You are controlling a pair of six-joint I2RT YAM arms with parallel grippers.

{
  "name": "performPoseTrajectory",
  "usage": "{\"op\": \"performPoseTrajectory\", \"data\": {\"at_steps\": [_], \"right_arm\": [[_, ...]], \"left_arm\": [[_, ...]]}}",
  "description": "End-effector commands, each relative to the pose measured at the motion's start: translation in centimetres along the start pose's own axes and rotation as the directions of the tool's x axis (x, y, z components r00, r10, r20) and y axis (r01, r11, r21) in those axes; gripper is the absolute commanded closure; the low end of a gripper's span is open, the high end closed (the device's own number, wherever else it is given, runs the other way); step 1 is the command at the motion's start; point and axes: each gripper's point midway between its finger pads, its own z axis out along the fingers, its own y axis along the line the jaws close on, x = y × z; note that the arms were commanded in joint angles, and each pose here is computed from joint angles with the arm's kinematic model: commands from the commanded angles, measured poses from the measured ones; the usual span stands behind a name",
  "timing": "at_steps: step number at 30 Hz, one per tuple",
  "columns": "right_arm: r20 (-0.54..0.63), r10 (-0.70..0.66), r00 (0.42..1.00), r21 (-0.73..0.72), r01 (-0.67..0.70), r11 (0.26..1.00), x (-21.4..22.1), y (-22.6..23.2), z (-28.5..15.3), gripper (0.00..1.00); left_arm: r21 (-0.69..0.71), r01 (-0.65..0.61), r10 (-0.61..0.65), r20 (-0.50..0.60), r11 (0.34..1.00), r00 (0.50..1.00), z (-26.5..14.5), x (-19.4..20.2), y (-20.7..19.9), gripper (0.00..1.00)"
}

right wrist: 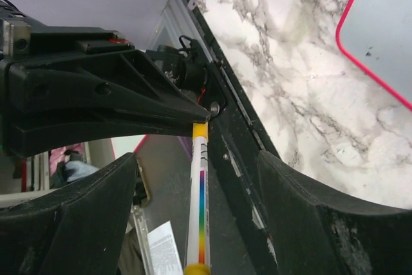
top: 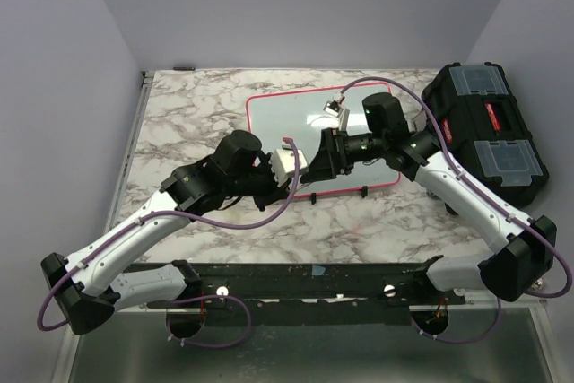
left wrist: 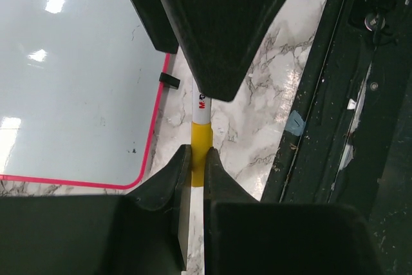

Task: Write a sentence on the whiteboard
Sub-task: Pass from the left arm to the right

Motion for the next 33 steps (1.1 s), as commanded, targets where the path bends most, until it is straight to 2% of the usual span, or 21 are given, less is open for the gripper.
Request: {"op": "performPoseTrajectory", "data": {"at_steps": [1, 8, 13, 21, 33], "right_arm": [[-0.069, 0.008, 0.998, -0.036, -0.010, 0.999, 1.1, 1.3, 0.4, 0.24], [-0.072, 0.015, 0.997, -0.048, -0.018, 0.999, 1.3, 1.7, 0.5, 0.24], [-0.097, 0.010, 0.995, -0.057, -0.016, 0.998, 1.8, 1.9, 0.7, 0.28], [-0.143, 0.004, 0.990, -0.055, -0.012, 0.998, 2.6, 2.0, 0.8, 0.45], [-0.179, -0.007, 0.984, -0.020, 0.004, 1.000, 2.9, 1.8, 0.7, 0.54]], "left_arm": [[0.008, -0.035, 0.035, 0.035, 0.999, 0.999, -0.3, -0.5, -0.5, 1.00], [0.001, -0.047, 0.047, 0.046, 0.999, 0.998, -0.6, -0.5, -0.7, 1.00], [0.017, -0.061, 0.060, 0.042, 0.998, 0.997, -0.4, -0.3, -1.1, 1.00], [0.022, -0.075, 0.074, 0.040, 0.997, 0.996, -0.4, -0.2, -1.4, 1.00], [0.005, -0.089, 0.089, 0.026, 0.996, 0.996, -0.4, 0.2, -1.3, 1.00]]}}
